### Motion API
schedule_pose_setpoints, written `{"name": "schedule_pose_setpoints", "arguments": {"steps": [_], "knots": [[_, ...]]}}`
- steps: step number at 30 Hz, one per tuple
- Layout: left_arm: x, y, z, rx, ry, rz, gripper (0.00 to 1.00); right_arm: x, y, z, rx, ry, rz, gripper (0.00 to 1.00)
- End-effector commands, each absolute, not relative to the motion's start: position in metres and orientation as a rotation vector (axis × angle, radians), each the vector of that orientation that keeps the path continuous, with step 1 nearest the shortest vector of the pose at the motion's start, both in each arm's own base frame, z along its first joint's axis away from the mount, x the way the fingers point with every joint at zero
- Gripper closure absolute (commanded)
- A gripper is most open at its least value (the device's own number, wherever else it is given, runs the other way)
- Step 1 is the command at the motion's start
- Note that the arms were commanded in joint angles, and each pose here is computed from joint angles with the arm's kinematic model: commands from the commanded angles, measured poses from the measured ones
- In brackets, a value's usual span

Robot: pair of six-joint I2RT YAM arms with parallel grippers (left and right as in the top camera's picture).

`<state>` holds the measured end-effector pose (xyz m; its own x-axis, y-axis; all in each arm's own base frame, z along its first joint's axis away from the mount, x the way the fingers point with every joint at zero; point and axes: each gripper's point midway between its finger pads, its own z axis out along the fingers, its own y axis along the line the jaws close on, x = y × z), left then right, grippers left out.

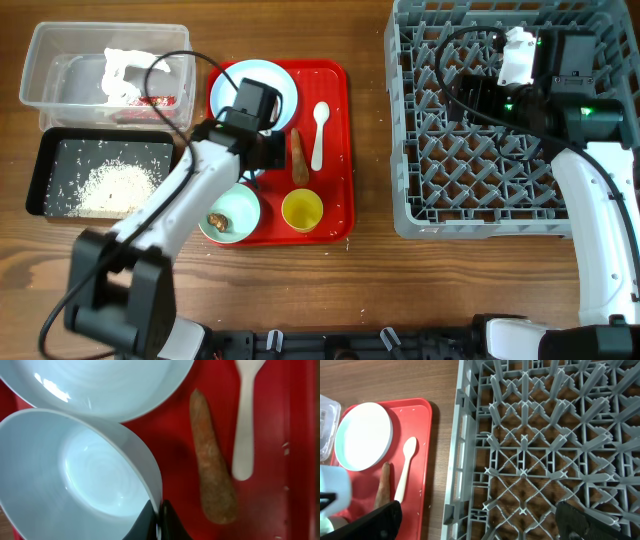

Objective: Sort waste into correct bins and load items into the dishwasher rack

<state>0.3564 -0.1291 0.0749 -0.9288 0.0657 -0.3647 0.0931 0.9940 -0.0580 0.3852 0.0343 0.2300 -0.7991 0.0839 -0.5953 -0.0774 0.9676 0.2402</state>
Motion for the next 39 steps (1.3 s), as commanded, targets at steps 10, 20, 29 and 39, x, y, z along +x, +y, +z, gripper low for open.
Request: {"name": "schedule_pose_setpoints", "arguments": {"steps": [10,20,29,39], "knots": [[0.348,-0.134,0.09,0.156,2.797,-0.041,0.4,0.39,0.035,0.236,0.017,2.459,0.359,0.0],[0.264,-0.133,0.093,-0.2,3.063,-0.102,0.49,0.39,0.035,0.235,0.017,2.462,0.359,0.0],[0.235,-0.123,0.036,-0.294,3.112,-0.049,0.52,0.39,0.035,0.235,0.017,2.461,0.359,0.0],[0.238,-0.113,0.022,-0.292,3.069,0.022,0.71,0.389,0.036,0.235,0.018,2.465,0.36,0.0]]}}
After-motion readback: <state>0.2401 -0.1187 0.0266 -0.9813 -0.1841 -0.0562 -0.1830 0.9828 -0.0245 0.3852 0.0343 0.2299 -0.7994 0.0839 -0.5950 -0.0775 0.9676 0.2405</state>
